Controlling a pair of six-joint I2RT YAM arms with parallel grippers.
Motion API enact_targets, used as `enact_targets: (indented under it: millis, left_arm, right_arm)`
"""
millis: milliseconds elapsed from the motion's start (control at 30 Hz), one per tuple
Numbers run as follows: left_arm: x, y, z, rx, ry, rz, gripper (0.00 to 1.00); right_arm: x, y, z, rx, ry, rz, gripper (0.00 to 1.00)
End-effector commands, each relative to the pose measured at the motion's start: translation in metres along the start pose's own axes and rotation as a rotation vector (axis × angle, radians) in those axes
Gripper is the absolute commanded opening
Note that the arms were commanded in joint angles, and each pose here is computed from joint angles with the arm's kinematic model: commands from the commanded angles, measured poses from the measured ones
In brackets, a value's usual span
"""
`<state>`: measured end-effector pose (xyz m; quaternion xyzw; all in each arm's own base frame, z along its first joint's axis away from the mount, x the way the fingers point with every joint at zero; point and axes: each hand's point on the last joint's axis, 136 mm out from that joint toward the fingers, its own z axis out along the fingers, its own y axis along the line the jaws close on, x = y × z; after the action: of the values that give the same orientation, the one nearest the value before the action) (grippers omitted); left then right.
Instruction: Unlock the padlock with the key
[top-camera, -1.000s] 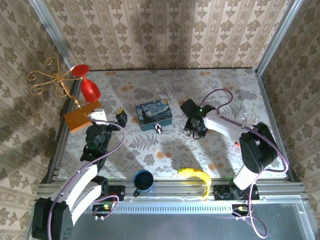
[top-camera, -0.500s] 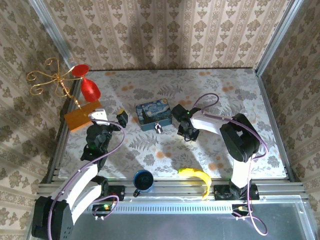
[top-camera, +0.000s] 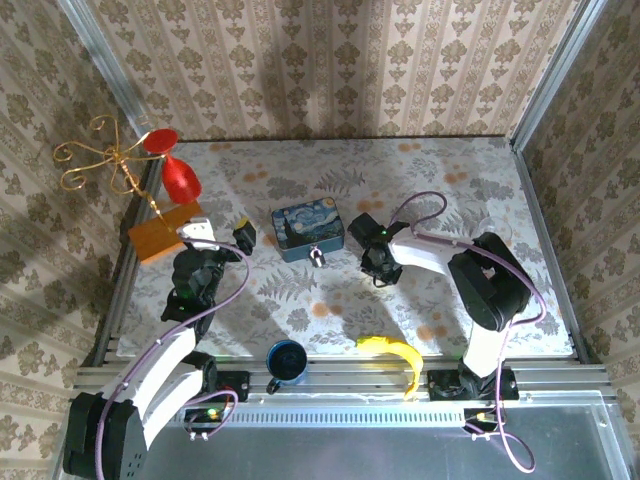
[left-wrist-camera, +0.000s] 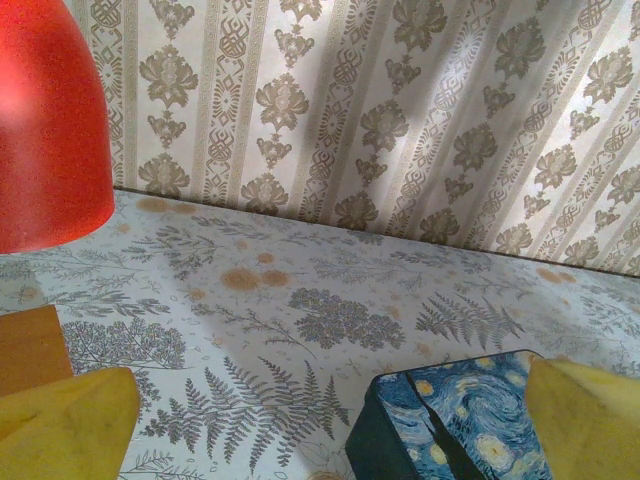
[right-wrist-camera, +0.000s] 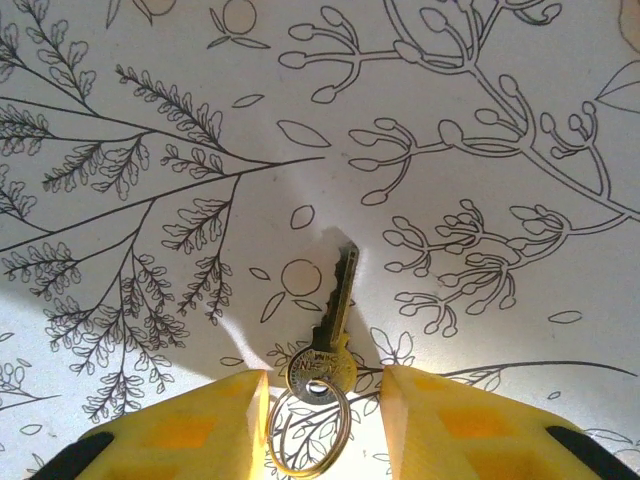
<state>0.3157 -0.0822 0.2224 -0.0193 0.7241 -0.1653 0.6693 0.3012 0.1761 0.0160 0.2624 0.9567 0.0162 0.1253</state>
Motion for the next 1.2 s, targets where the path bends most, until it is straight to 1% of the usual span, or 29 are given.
enact_targets:
  millis: [0,100,200,300,500,567,900,933,1167]
  left_arm:
    - [-0.009,0.000,0.000,0.004,-0.029,-0.017,1.00]
    - [-0.010,-0.001,0.000,0.004,-0.031,-0.016,1.00]
    - [-0.012,-0.001,0.000,0.004,-0.035,-0.015,1.00]
    - [-0.012,-0.001,0.000,0.004,-0.034,-0.013,1.00]
    - [-0.011,-0.001,0.001,0.002,-0.033,-0.014,1.00]
    - [-0.011,-0.001,0.001,0.002,-0.031,-0.013,1.00]
    - [-0.010,-0.001,0.002,0.005,-0.029,-0.013,1.00]
    - [-0.010,-0.001,0.001,0.004,-0.030,-0.014,1.00]
    - [-0.009,0.000,0.001,-0.001,-0.026,-0.024,1.00]
  right_arm:
    - [0.020,-0.011,0.000,0.022,0.071,0.007,0.33]
    - [0.020,-0.010,-0.003,0.019,0.071,0.008,0.33]
    - [0.019,-0.012,-0.006,0.025,0.067,0.003,0.37]
    - [0.019,-0.012,-0.009,0.019,0.065,0.004,0.36]
    - [0.017,-0.013,-0.014,0.009,0.050,0.008,0.34]
    - [0.015,-0.015,-0.015,0.016,0.039,0.007,0.30]
    - [0.007,-0.014,-0.011,0.011,0.016,0.018,0.30]
    - [0.006,-0.015,-0.011,0.011,0.012,0.020,0.30]
    - [0.002,-0.018,-0.010,0.019,0.003,0.003,0.10]
